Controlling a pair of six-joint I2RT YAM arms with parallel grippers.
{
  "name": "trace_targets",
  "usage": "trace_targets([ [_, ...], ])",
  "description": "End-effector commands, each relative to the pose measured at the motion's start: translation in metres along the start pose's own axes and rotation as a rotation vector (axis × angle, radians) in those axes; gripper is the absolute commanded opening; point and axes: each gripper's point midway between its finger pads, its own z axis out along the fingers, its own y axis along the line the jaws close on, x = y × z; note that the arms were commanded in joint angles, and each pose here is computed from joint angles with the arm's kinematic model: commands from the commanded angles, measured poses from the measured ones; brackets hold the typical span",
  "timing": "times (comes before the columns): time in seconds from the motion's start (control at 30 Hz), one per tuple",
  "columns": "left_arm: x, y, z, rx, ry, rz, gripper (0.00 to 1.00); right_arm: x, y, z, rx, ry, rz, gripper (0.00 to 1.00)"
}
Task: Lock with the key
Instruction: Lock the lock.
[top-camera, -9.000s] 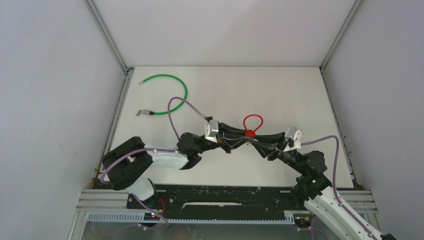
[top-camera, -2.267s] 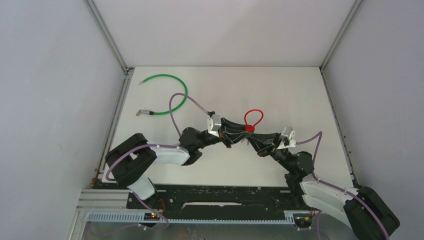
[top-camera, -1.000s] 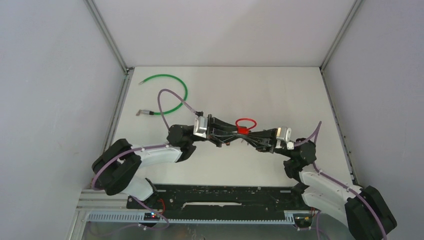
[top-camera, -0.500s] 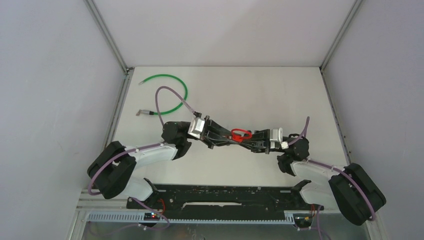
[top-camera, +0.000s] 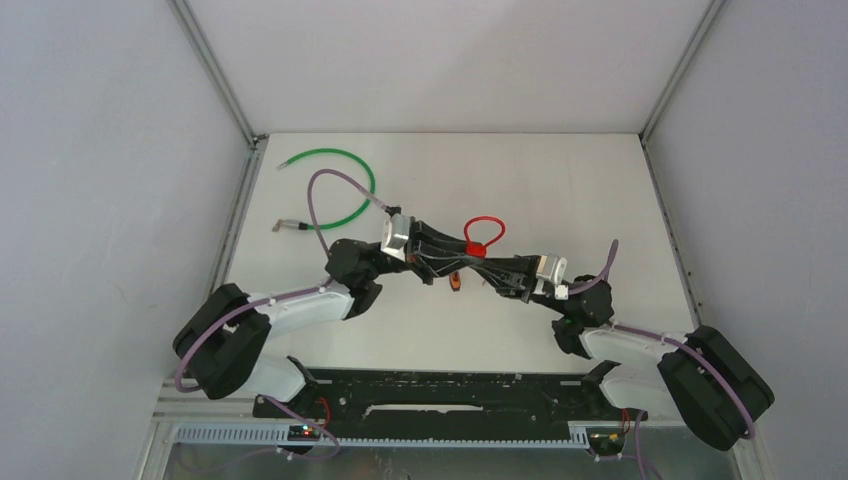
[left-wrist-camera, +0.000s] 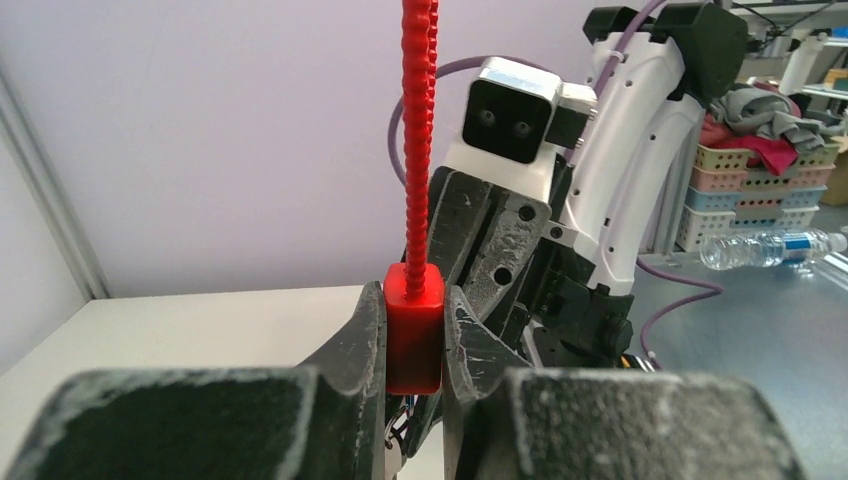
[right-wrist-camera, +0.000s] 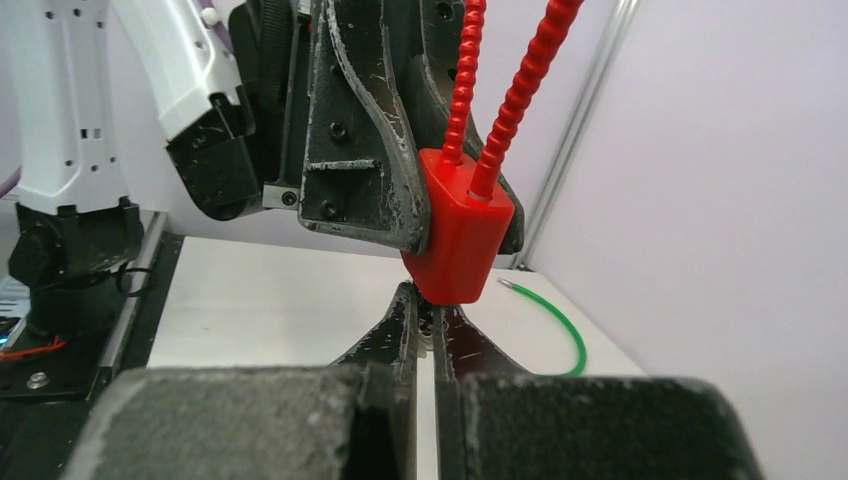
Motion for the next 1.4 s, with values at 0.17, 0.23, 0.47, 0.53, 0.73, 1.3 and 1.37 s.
trace_targets([
  [0.17, -0.091, -0.056, 0.012, 0.162, -0.241, 0.139, 0.0, 0.085, 0.007, -0.032, 0.051, 0.281, 0.156, 0.0],
  [0.23, -0.092, -0.062, 0.011, 0.189, -0.232, 0.143, 0.0, 0.078, 0.02, -0.028, -0.036, 0.251, 0.177, 0.0],
  [0.47, -0.11, -0.071, 0.011, 0.218, -0.26, 0.15, 0.0, 0.089, 0.014, -0.027, 0.0, 0.276, 0.218, 0.0],
  [0.53, -0.113, -0.07, 0.011, 0.202, -0.273, 0.153, 0.0, 0.096, -0.001, -0.031, 0.092, 0.309, 0.21, 0.0],
  [0.73, -0.112, -0.062, 0.004, 0.123, -0.299, 0.19, 0.0, 0.106, -0.035, -0.045, 0.337, 0.386, 0.156, 0.0],
  [1.3, -0.105, -0.095, 0.008, 0.359, -0.193, 0.198, 0.0, 0.087, 0.027, -0.029, -0.056, 0.301, 0.135, 0.0],
  [1.37, -0.105, -0.101, 0.005, 0.38, -0.186, 0.213, 0.0, 0.084, 0.036, -0.028, -0.115, 0.282, 0.144, 0.0],
])
